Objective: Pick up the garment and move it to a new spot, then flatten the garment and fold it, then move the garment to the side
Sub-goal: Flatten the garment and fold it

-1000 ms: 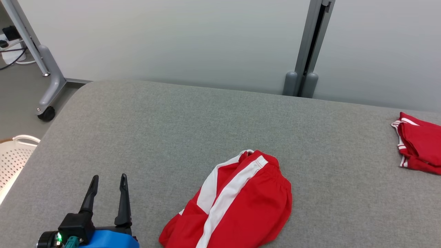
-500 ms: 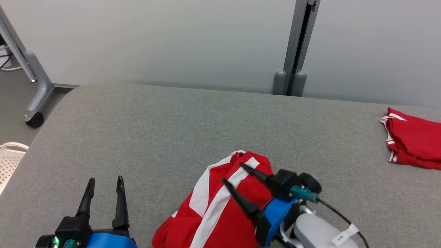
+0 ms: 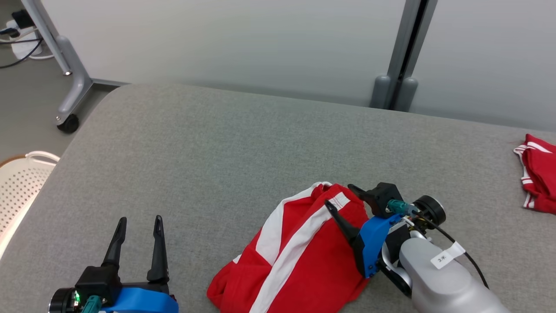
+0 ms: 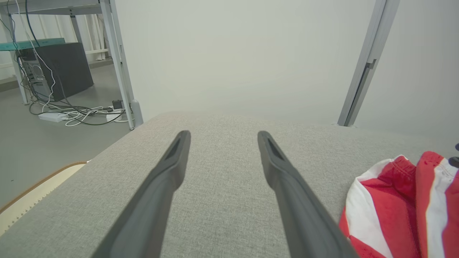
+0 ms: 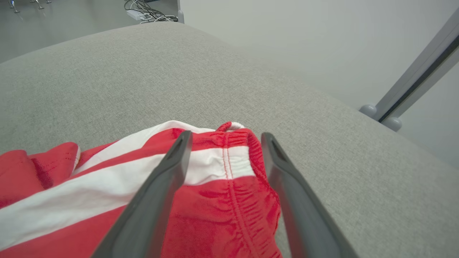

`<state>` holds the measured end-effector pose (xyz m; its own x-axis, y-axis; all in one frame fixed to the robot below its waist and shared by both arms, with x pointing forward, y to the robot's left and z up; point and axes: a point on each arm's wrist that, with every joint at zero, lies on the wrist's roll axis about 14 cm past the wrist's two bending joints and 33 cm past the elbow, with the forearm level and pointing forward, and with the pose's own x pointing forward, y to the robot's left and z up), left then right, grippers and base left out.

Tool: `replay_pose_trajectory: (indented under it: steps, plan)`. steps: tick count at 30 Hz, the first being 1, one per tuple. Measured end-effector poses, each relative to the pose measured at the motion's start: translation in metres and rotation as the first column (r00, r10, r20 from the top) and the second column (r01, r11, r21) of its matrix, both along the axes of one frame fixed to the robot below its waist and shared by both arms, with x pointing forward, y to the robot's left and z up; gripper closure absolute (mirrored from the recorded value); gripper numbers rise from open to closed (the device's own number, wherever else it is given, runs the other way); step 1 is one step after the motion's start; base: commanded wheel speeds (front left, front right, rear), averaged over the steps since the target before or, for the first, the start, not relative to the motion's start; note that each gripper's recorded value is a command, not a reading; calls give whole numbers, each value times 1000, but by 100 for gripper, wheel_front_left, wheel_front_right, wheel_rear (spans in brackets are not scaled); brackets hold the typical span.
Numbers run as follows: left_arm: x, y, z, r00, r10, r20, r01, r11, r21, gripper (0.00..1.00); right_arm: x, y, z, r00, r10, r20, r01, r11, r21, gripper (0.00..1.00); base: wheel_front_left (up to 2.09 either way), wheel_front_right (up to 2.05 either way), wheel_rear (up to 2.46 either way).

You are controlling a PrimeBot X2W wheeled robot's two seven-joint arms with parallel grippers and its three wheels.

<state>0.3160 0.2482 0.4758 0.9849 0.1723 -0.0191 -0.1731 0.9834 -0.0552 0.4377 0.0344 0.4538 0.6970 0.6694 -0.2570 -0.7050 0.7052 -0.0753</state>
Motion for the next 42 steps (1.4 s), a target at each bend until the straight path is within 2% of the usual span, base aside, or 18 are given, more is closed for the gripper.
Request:
replay_pose_trajectory:
  steps: [8, 14, 15, 16, 23, 29, 36, 42]
  plan:
    - [-2, 5, -5, 1000, 19, -19, -19, 1000, -1, 0, 1, -3, -35, 995, 8, -97, -17, 995, -97, 0, 0, 0, 0]
    - [-3, 4, -5, 1000, 19, -20, -20, 1000, -7, 0, -13, 15, -42, 987, 54, -149, -66, 995, -75, 0, 0, 0, 0]
    - [-3, 4, -5, 1000, 20, -20, -21, 1000, -8, 0, -14, 15, -42, 987, 59, -149, -71, 995, -77, 57, 0, 0, 0]
    - [-4, 4, -5, 1000, 21, -21, -21, 1000, -9, 0, -13, 16, -40, 987, 58, -147, -68, 996, -63, 100, 0, 0, 0]
    - [-2, 0, -4, 1000, 13, -11, -13, 1000, -18, 0, -6, 7, -21, 996, 44, -81, -46, 999, -13, 100, 0, 0, 0]
    - [2, -13, -7, 999, -28, -16, 27, 999, -28, 0, -7, -29, 1, 998, -44, -36, 47, 995, 88, 100, 0, 0, 0]
    - [11, -36, -4, 995, -103, 0, 103, 994, -36, 0, -53, -97, -19, 975, -204, -86, 215, 965, 149, 100, 0, 0, 0]
    - [20, -50, -1, 989, -147, 10, 147, 988, -36, 0, -99, -138, -44, 941, -304, -148, 324, 936, 137, 100, 0, 0, 0]
